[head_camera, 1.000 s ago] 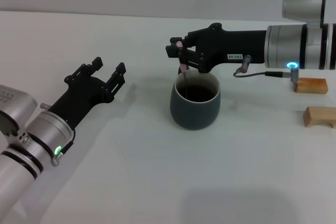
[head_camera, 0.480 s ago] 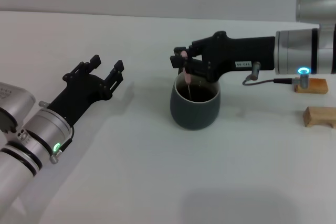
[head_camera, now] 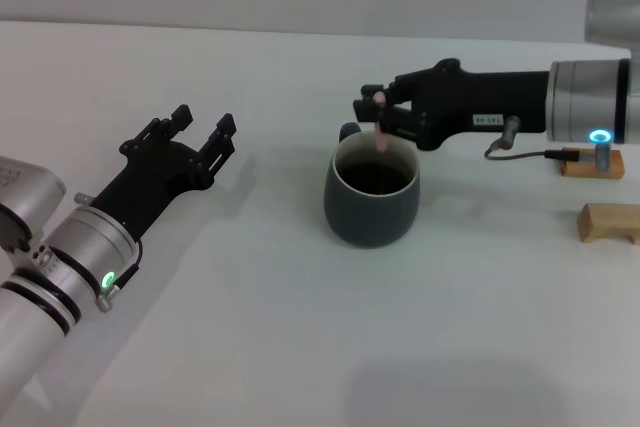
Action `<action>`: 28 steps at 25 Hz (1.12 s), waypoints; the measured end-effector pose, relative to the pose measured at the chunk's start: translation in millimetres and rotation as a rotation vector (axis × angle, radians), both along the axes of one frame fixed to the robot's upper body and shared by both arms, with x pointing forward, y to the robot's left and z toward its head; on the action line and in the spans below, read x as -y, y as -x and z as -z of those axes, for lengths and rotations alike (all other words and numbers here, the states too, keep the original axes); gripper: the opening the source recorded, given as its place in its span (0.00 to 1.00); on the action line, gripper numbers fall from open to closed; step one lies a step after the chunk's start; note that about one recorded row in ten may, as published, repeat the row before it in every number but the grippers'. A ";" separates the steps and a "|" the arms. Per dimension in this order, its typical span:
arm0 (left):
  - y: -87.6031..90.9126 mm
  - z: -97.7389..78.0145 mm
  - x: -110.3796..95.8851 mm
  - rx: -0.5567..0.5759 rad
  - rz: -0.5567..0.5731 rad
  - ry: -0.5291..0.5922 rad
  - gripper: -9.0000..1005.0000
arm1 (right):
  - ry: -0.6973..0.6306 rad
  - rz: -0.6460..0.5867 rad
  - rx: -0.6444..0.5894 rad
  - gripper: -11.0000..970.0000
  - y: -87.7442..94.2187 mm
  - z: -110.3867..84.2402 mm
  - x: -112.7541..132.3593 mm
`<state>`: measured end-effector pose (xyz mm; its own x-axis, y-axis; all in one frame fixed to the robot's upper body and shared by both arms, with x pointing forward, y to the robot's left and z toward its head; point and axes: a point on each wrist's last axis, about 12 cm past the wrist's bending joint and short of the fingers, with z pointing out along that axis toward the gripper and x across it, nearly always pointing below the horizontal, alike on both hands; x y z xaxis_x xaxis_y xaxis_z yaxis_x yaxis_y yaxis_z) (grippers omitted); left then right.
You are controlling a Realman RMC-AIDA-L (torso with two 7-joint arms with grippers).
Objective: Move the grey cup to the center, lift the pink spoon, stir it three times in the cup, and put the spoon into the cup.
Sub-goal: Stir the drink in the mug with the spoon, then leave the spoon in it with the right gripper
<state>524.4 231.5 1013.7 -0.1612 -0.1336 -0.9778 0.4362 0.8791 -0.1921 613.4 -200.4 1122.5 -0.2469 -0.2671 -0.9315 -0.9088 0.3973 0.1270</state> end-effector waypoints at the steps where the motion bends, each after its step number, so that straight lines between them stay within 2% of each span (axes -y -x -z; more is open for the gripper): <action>1: -0.1 -0.1 0.1 0.000 0.000 0.000 0.62 | -0.001 0.013 0.003 0.15 -1.2 -0.3 1.6; 7: -0.3 -0.2 0.5 0.000 0.001 0.002 0.62 | 0.011 0.046 0.024 0.15 -7.3 -2.8 3.4; 11: -0.1 -0.1 1.3 0.000 0.002 0.003 0.62 | 0.019 0.038 0.041 0.15 -10.5 -5.7 -5.2; 21: -0.4 0.0 2.0 -0.001 0.007 0.000 0.62 | 0.026 -0.025 0.075 0.15 -13.2 -11.2 -25.9; 28: -0.5 0.0 1.8 -0.001 0.006 0.000 0.62 | 0.010 -0.085 0.066 0.15 -7.4 -12.5 -34.9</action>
<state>524.9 229.7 1013.7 -0.1634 -0.1329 -0.9776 0.4408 0.8767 -0.1928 620.8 -165.4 1134.9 -0.1613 -0.2936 -0.9422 -0.9455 0.3198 0.0622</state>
